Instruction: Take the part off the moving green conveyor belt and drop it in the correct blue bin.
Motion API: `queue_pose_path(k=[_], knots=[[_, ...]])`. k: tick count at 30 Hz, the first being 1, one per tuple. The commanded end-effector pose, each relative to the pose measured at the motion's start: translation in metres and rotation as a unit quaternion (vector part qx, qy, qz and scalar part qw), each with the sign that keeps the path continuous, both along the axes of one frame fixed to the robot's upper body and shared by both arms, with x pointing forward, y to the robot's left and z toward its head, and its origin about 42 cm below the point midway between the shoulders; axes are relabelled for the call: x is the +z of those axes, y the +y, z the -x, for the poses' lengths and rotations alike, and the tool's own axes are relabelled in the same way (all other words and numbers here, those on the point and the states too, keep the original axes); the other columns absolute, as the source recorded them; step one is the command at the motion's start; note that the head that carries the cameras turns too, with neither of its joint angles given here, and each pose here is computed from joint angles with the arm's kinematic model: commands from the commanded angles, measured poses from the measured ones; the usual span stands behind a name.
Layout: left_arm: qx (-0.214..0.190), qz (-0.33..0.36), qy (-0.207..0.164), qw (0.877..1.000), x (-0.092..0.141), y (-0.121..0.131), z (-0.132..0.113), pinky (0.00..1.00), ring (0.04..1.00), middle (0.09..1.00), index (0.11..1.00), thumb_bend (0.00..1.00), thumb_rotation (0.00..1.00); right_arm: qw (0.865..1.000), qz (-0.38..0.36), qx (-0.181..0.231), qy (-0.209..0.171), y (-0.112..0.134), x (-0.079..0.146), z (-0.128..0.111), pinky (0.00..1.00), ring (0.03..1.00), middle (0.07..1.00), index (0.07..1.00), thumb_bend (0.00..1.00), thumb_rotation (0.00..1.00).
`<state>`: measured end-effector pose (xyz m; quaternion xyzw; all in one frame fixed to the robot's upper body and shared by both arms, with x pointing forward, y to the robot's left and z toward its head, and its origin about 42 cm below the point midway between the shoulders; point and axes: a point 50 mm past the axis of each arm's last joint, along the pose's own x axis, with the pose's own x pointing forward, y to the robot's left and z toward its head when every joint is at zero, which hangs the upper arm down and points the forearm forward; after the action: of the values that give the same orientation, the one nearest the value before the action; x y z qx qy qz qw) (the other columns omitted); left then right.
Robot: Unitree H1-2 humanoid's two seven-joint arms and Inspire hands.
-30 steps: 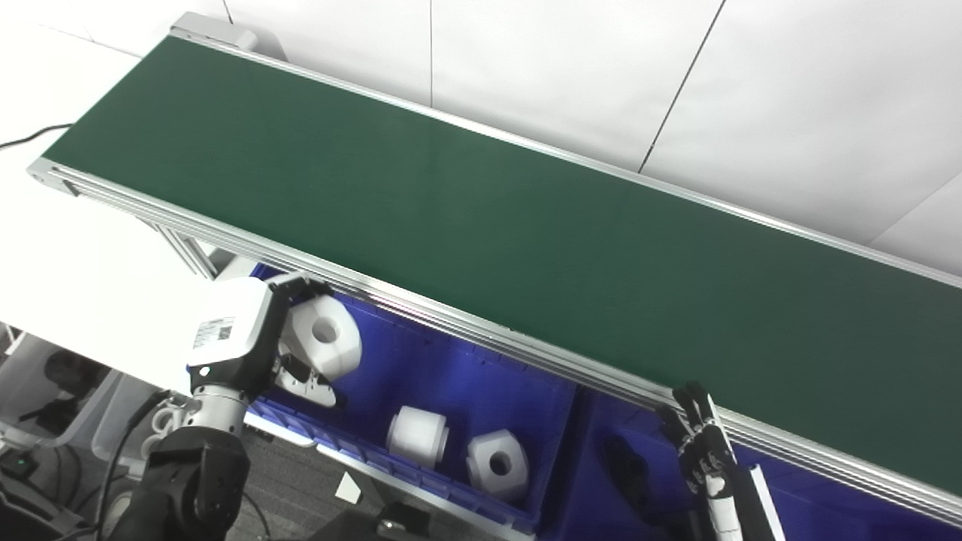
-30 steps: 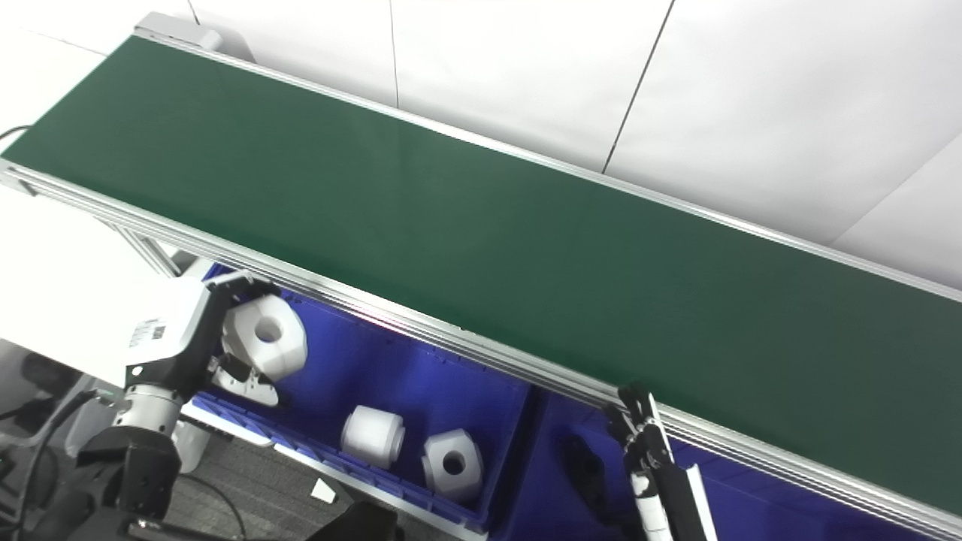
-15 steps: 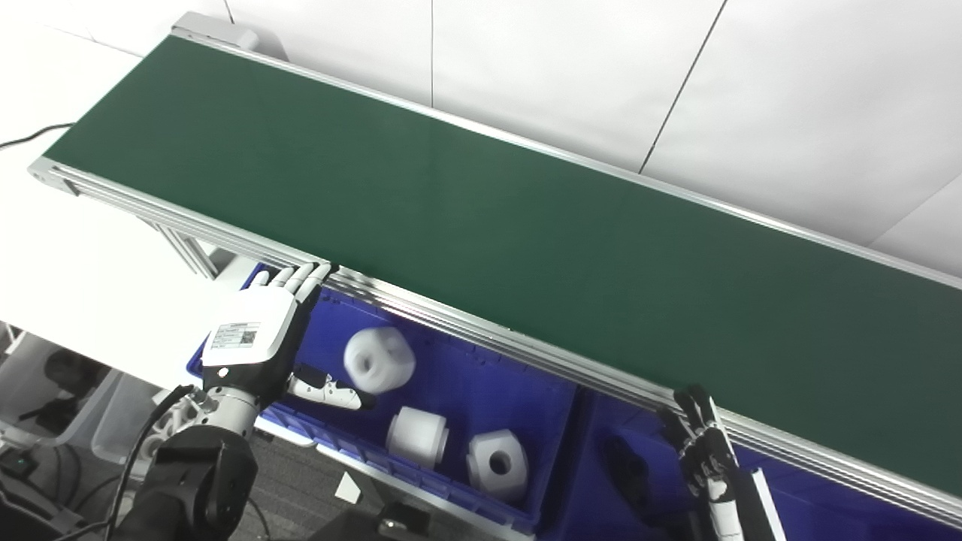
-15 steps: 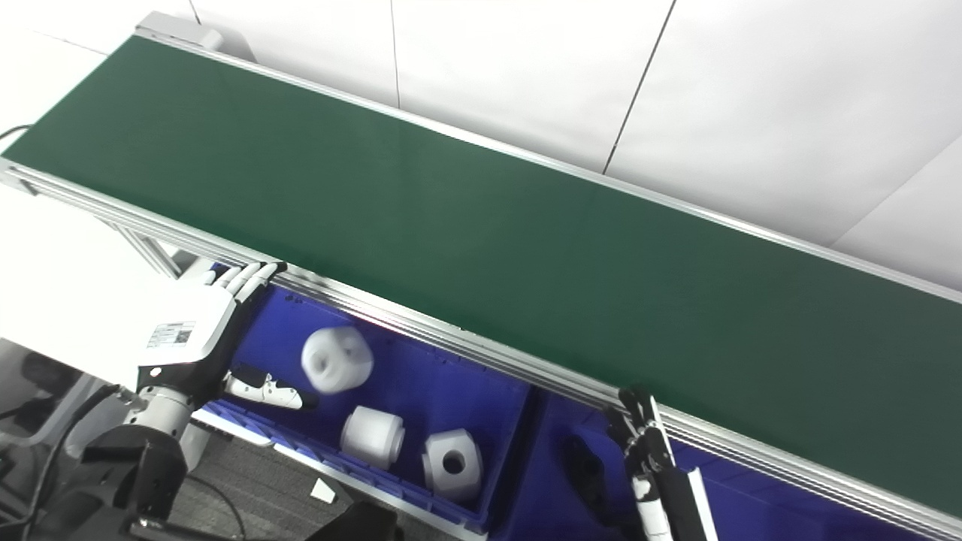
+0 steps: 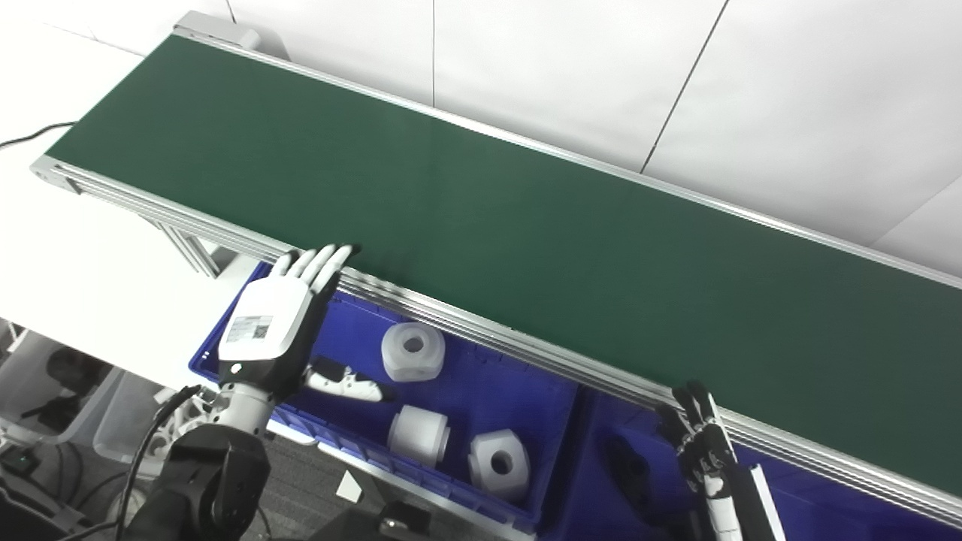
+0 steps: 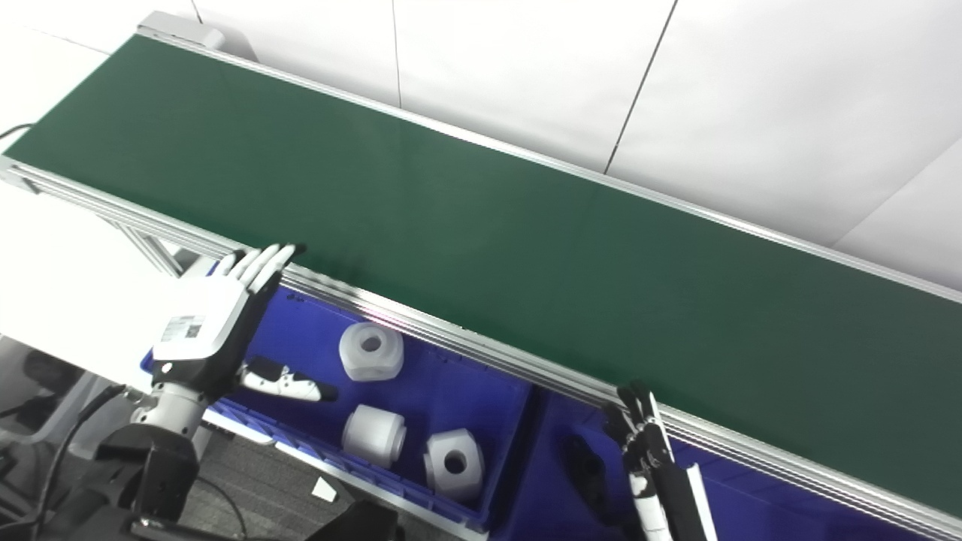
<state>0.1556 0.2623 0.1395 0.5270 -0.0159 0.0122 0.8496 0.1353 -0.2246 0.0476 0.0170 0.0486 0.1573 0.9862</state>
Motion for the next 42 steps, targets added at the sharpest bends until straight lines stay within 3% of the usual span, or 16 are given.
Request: queue_pose_path(k=[1, 3, 5, 10, 13, 15, 17, 21, 25, 28, 30, 35, 38, 42], knots=[[-0.045, 0.050, -0.076, 0.995, 0.034, -0.020, -0.018, 0.97, 0.949, 0.955, 0.957, 1.00, 0.51, 1.000, -0.005, -0.002, -0.018, 0.006, 0.002, -0.006, 0.90, 0.923, 0.968, 1.000, 0.83, 0.86], [-0.079, 0.087, -0.112, 0.987, 0.058, -0.038, -0.035, 0.87, 0.908, 0.931, 0.944, 0.97, 0.51, 1.000, -0.003, -0.004, -0.029, 0.011, 0.001, -0.009, 0.91, 0.921, 0.967, 1.000, 0.83, 0.88], [-0.106, 0.124, -0.143, 0.976, 0.076, -0.054, -0.052, 0.85, 0.896, 0.921, 0.932, 0.96, 0.52, 0.999, 0.005, -0.010, -0.044, 0.018, 0.000, -0.012, 0.91, 0.926, 0.969, 1.000, 0.83, 0.88], [-0.156, 0.207, -0.156, 0.953, 0.093, -0.079, -0.082, 0.71, 0.857, 0.911, 0.900, 0.94, 0.55, 0.993, 0.013, -0.041, -0.113, 0.031, 0.012, -0.017, 0.92, 0.942, 0.991, 1.000, 0.77, 0.89], [-0.203, 0.308, -0.141, 0.919, 0.099, -0.088, -0.095, 0.81, 0.902, 0.925, 0.912, 0.90, 0.54, 0.981, -0.003, -0.094, -0.167, 0.036, 0.041, -0.019, 0.91, 0.930, 0.968, 0.996, 0.80, 0.93], [-0.233, 0.368, -0.124, 0.891, 0.100, -0.088, -0.100, 0.95, 0.962, 0.948, 0.935, 0.90, 0.56, 0.972, -0.011, -0.124, -0.198, 0.038, 0.061, -0.021, 0.90, 0.912, 0.948, 0.988, 0.81, 0.94], [-0.255, 0.402, -0.113, 0.872, 0.096, -0.084, -0.104, 0.99, 0.985, 0.954, 0.947, 0.90, 0.57, 0.966, -0.015, -0.140, -0.219, 0.040, 0.076, -0.024, 0.89, 0.904, 0.943, 0.988, 0.81, 0.95], [-0.297, 0.439, -0.100, 0.842, 0.080, -0.074, -0.106, 1.00, 1.000, 0.966, 0.951, 0.91, 0.55, 0.948, 0.008, -0.169, -0.270, 0.042, 0.095, -0.030, 0.86, 0.895, 0.945, 0.979, 0.80, 0.98], [-0.331, 0.458, -0.130, 0.815, 0.063, -0.065, -0.110, 0.95, 0.973, 0.954, 0.942, 0.90, 0.59, 0.916, 0.042, -0.220, -0.331, 0.039, 0.121, -0.035, 0.92, 0.926, 0.963, 0.990, 0.79, 0.99], [-0.347, 0.476, -0.150, 0.794, 0.060, -0.066, -0.112, 0.96, 0.958, 0.946, 0.943, 0.86, 0.64, 0.900, 0.055, -0.226, -0.368, 0.039, 0.137, -0.038, 0.92, 0.929, 0.962, 1.000, 0.79, 1.00], [-0.350, 0.485, -0.157, 0.786, 0.062, -0.067, -0.110, 0.97, 0.965, 0.948, 0.950, 0.88, 0.68, 0.895, 0.060, -0.226, -0.379, 0.040, 0.142, -0.039, 0.90, 0.915, 0.957, 1.000, 0.79, 1.00], [-0.333, 0.497, -0.183, 0.781, 0.062, -0.068, -0.099, 0.94, 0.959, 0.957, 0.973, 0.82, 0.75, 0.890, 0.061, -0.219, -0.394, 0.045, 0.147, -0.040, 0.89, 0.913, 0.967, 1.000, 0.83, 1.00], [-0.325, 0.491, -0.192, 0.785, 0.061, -0.073, -0.095, 0.96, 0.979, 0.988, 0.998, 0.80, 0.82, 0.893, 0.057, -0.203, -0.399, 0.041, 0.148, -0.039, 0.93, 0.936, 0.975, 1.000, 0.89, 1.00], [-0.324, 0.500, -0.188, 0.781, 0.066, -0.087, -0.087, 0.98, 0.993, 0.996, 1.000, 0.84, 0.84, 0.889, 0.064, -0.179, -0.417, 0.034, 0.153, -0.042, 0.96, 0.963, 0.992, 1.000, 0.86, 1.00]])
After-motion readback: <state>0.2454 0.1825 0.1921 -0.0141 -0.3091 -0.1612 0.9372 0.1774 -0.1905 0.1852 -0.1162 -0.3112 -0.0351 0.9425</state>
